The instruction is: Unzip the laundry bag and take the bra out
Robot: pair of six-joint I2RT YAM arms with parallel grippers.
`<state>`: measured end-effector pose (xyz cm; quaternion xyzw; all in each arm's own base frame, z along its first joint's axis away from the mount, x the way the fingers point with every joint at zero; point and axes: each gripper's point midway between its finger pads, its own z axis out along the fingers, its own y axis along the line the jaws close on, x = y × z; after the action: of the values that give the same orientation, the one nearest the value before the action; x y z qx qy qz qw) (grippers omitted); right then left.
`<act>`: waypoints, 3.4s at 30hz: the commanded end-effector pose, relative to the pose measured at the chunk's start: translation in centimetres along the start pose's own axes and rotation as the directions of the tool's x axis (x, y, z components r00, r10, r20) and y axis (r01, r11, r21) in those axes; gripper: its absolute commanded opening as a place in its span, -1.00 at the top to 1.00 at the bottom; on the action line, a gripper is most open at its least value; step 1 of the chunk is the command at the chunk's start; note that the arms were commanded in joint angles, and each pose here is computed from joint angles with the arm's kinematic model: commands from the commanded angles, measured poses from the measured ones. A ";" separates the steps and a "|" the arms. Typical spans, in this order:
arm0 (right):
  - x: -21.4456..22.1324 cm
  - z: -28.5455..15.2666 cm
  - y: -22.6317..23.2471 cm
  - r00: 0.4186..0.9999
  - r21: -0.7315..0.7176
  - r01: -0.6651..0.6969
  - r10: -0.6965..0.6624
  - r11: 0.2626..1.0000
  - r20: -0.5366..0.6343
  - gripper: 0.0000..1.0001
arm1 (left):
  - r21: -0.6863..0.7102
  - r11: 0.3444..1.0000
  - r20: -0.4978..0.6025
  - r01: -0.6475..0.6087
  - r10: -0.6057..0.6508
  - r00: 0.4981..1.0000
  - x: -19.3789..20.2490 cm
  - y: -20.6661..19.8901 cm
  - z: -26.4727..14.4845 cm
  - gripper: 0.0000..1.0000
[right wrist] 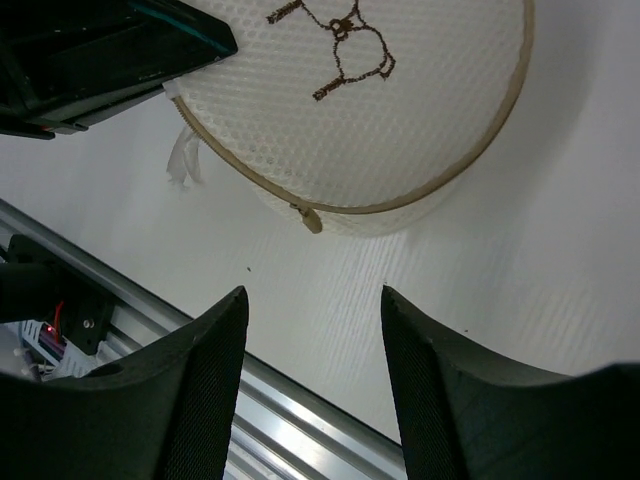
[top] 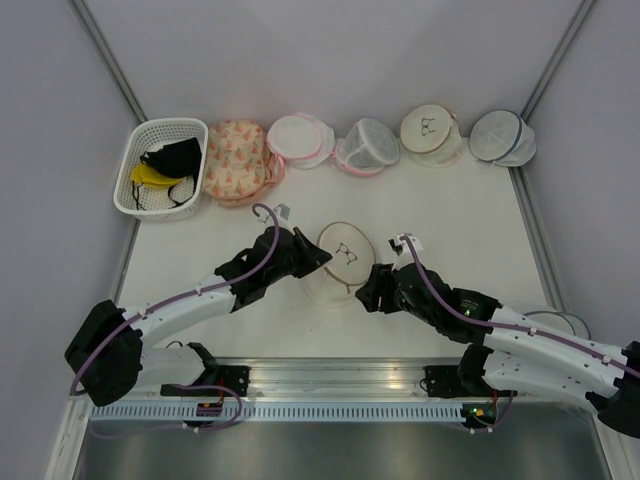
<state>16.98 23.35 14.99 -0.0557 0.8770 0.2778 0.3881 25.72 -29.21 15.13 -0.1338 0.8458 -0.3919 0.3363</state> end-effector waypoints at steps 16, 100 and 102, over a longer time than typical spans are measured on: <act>1.0 3.8 3.5 1.000 -0.070 -0.022 0.023 0.997 0.009 -0.20 | 0.164 0.951 0.018 0.261 -0.267 0.963 -0.5 -2.3 -2.3 0.95; 1.9 2.8 10.0 0.990 -0.333 0.054 -0.093 0.941 -0.101 0.99 | 0.305 0.935 -0.293 0.180 -0.087 0.952 4.3 -5.1 -4.7 -0.50; 1.8 2.7 9.4 0.991 -0.315 0.058 -0.092 0.947 -0.093 0.99 | 0.301 0.938 -0.308 0.173 -0.077 0.948 4.6 -5.2 -4.6 0.13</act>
<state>14.12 32.20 13.94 -0.1622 0.8611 0.3679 0.3113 19.59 -30.64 16.38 -0.0918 0.8268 -0.5133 0.2110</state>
